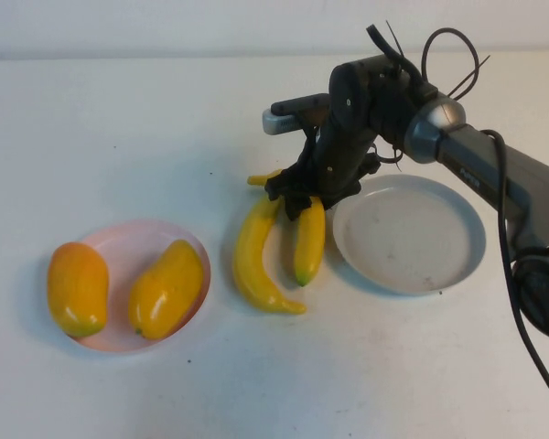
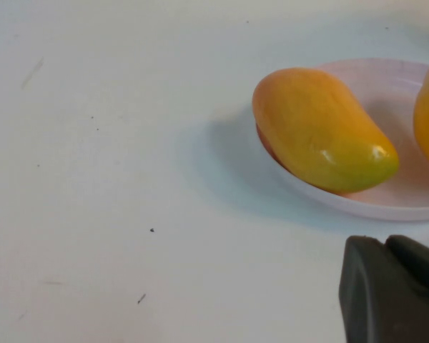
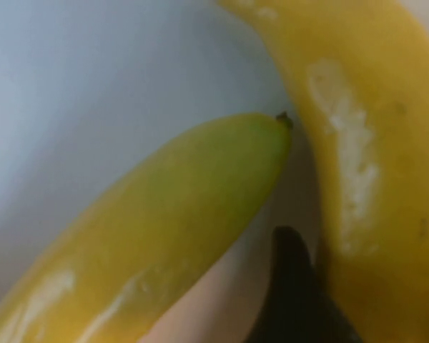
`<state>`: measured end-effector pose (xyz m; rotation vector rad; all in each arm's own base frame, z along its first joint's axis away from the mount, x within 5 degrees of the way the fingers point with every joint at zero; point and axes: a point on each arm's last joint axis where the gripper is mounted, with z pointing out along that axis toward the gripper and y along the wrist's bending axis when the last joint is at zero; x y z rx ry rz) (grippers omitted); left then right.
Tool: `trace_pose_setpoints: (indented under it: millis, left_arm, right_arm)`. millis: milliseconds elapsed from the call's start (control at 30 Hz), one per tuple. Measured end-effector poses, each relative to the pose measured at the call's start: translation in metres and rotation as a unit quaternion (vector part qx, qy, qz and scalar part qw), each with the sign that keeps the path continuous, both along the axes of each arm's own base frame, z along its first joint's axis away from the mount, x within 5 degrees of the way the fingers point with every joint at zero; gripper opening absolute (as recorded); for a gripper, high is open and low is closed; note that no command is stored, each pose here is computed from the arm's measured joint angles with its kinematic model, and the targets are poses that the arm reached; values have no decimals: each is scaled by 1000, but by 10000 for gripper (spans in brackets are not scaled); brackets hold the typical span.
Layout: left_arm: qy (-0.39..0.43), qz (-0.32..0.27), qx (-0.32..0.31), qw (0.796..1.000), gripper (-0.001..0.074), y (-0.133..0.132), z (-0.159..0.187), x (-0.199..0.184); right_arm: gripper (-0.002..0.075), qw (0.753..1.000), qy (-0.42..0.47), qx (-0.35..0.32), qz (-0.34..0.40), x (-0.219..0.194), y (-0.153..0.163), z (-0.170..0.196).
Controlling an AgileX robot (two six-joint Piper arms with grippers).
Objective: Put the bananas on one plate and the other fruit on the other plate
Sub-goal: Put another type of fruit in the right plate
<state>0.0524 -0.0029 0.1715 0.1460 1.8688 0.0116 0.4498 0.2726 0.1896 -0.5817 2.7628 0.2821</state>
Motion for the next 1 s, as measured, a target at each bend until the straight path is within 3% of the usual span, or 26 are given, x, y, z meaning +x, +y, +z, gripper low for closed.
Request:
trace_pose_setpoints:
  millis: [133,400,733,900,1000]
  left_arm:
    - [0,0,0,1000,0,0,0,0]
    - [0,0,0,1000,0,0,0,0]
    - [0,0,0,1000,-1,0,0,0]
    - [0,0,0,1000,-1,0,0,0]
    - [0,0,0,1000,0,0,0,0]
  right_arm:
    - [321,1000,-9,5,0,1,1,4]
    - [314,999,-39,27,0,3,3,46]
    - [314,988,-141,63,-6,-24,-18,157]
    - [314,972,-219,77,-16,-63,-48,237]
    - [314,969,-239,53,-37,-83,-71,259]
